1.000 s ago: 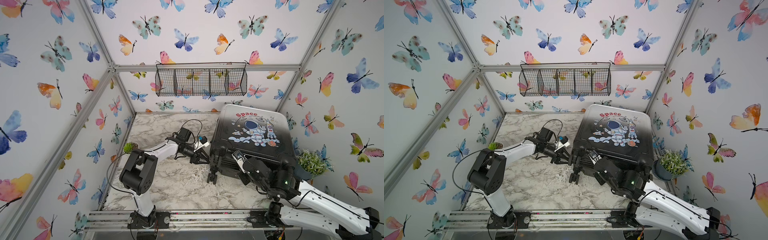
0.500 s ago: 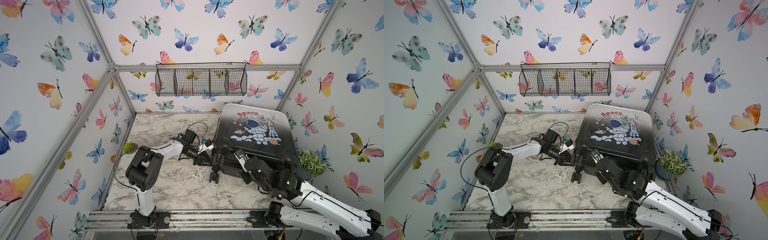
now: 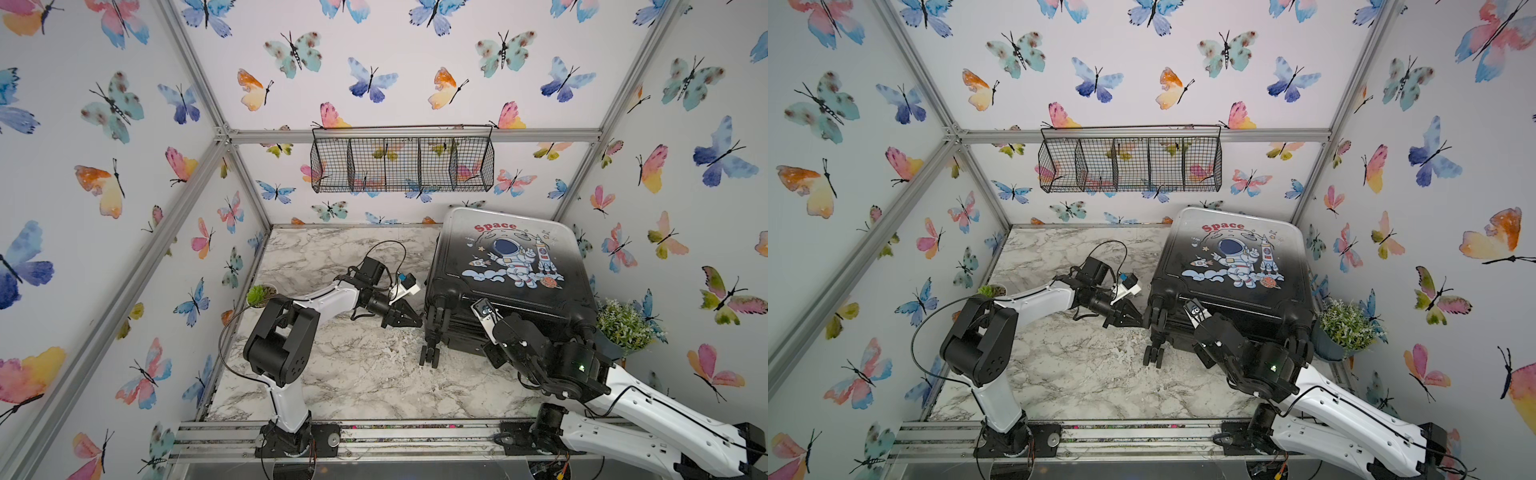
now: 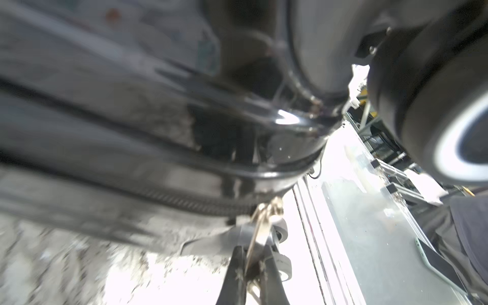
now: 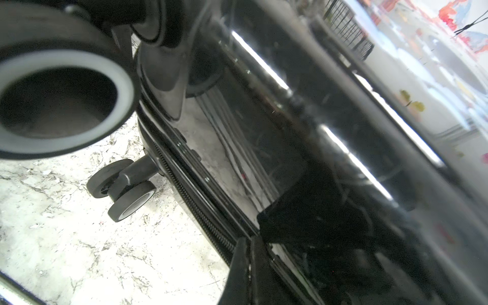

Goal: Close the suitcase zippers
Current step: Zip the zipper on the suitcase.

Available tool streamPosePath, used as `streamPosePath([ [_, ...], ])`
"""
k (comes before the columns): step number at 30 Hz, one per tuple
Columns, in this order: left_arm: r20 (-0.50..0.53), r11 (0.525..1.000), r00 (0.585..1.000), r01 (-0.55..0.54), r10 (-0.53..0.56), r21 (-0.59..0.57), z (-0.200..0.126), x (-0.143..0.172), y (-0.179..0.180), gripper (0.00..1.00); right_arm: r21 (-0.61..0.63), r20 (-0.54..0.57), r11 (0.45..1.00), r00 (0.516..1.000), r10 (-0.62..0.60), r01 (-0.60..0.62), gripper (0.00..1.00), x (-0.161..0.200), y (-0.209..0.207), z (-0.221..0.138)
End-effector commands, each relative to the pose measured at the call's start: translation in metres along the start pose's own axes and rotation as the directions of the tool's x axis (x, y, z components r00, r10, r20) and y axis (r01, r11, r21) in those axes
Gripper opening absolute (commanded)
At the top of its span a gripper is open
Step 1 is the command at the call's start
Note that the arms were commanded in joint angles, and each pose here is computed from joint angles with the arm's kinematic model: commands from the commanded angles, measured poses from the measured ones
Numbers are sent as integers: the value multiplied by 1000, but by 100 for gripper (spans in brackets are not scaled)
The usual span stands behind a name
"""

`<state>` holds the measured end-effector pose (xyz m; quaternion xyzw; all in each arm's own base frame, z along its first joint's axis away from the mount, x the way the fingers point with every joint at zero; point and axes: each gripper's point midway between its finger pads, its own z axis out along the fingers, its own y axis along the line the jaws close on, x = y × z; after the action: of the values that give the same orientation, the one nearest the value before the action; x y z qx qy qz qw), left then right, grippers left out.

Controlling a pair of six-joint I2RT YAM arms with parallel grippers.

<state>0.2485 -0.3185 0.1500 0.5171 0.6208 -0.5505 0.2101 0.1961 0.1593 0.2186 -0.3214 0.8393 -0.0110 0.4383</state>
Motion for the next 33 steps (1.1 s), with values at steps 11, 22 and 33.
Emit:
streamPosePath([
  [11,-53,939,975,-220,214,-262,-11,-27,-17,0,-16,227,984,958,176,-177,3,-61,-10,-16],
  [22,-95,884,942,-334,321,-326,6,-30,-62,0,-65,248,978,946,210,-200,3,-70,0,-9],
  [33,-92,959,976,-212,198,-187,10,1,-107,0,-189,377,950,875,303,-248,3,-129,3,-33],
])
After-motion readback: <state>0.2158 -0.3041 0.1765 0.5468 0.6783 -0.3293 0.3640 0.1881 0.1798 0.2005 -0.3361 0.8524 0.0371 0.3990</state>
